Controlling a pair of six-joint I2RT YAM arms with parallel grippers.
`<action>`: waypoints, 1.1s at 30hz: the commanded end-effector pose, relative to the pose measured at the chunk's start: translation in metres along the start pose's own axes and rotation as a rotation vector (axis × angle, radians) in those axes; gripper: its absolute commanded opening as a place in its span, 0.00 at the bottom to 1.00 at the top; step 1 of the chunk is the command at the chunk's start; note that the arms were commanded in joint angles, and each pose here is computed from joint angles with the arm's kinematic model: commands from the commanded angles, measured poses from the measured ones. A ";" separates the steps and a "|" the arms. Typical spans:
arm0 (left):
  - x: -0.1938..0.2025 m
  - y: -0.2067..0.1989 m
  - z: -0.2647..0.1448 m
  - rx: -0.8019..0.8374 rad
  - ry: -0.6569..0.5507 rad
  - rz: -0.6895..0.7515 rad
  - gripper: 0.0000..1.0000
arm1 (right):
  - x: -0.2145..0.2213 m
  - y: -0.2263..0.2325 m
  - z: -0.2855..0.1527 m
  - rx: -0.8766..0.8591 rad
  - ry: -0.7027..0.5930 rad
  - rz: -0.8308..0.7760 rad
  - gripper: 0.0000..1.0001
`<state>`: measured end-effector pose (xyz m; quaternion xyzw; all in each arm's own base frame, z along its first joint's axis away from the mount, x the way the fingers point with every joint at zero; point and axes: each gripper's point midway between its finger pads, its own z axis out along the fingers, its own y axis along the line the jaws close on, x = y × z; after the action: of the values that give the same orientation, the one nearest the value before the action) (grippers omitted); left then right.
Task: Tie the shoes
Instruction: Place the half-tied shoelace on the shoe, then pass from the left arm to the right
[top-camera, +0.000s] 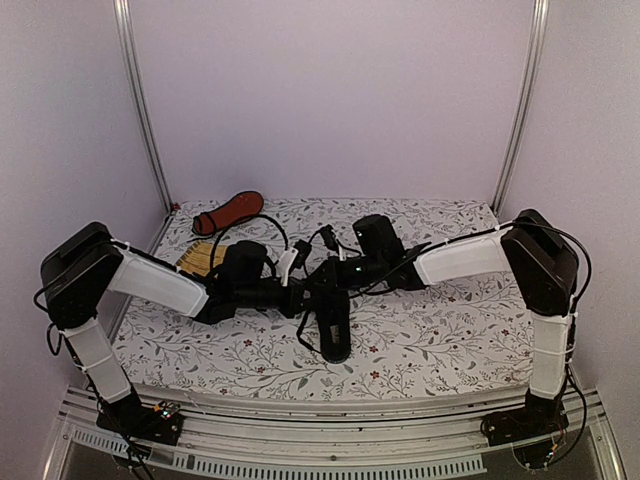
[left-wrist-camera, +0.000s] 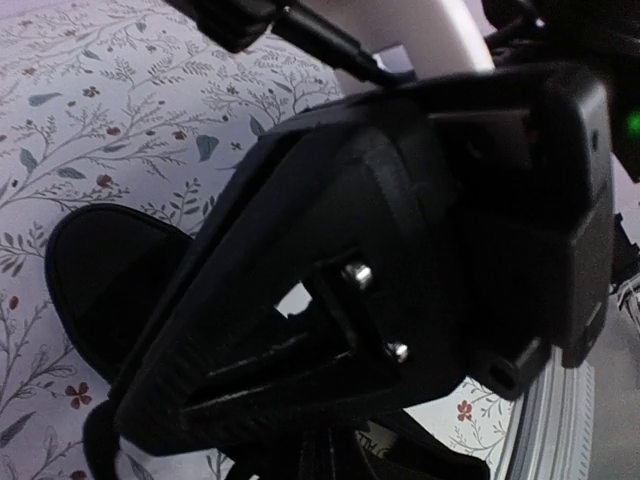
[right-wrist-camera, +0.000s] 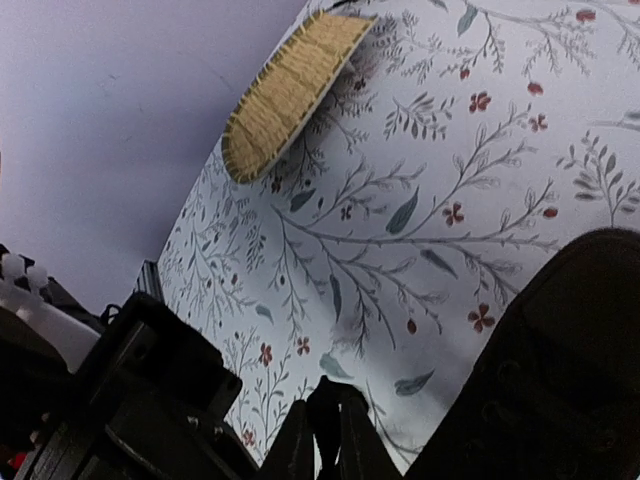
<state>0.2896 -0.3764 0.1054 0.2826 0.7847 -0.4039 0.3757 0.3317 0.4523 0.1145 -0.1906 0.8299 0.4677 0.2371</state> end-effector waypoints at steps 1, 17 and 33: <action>-0.010 -0.014 -0.002 0.041 -0.030 0.038 0.00 | 0.009 0.018 -0.014 -0.112 0.015 0.014 0.20; -0.020 -0.016 0.003 0.044 -0.046 -0.040 0.00 | 0.010 0.015 -0.085 -0.039 -0.072 -0.268 0.54; -0.015 -0.017 0.008 0.064 -0.024 -0.048 0.00 | 0.029 0.013 -0.045 -0.101 0.017 -0.397 0.41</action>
<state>0.2871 -0.3845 0.1142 0.2636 0.7847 -0.4292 0.3613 0.2881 0.4051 0.1156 -0.3382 0.7771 0.4436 0.2915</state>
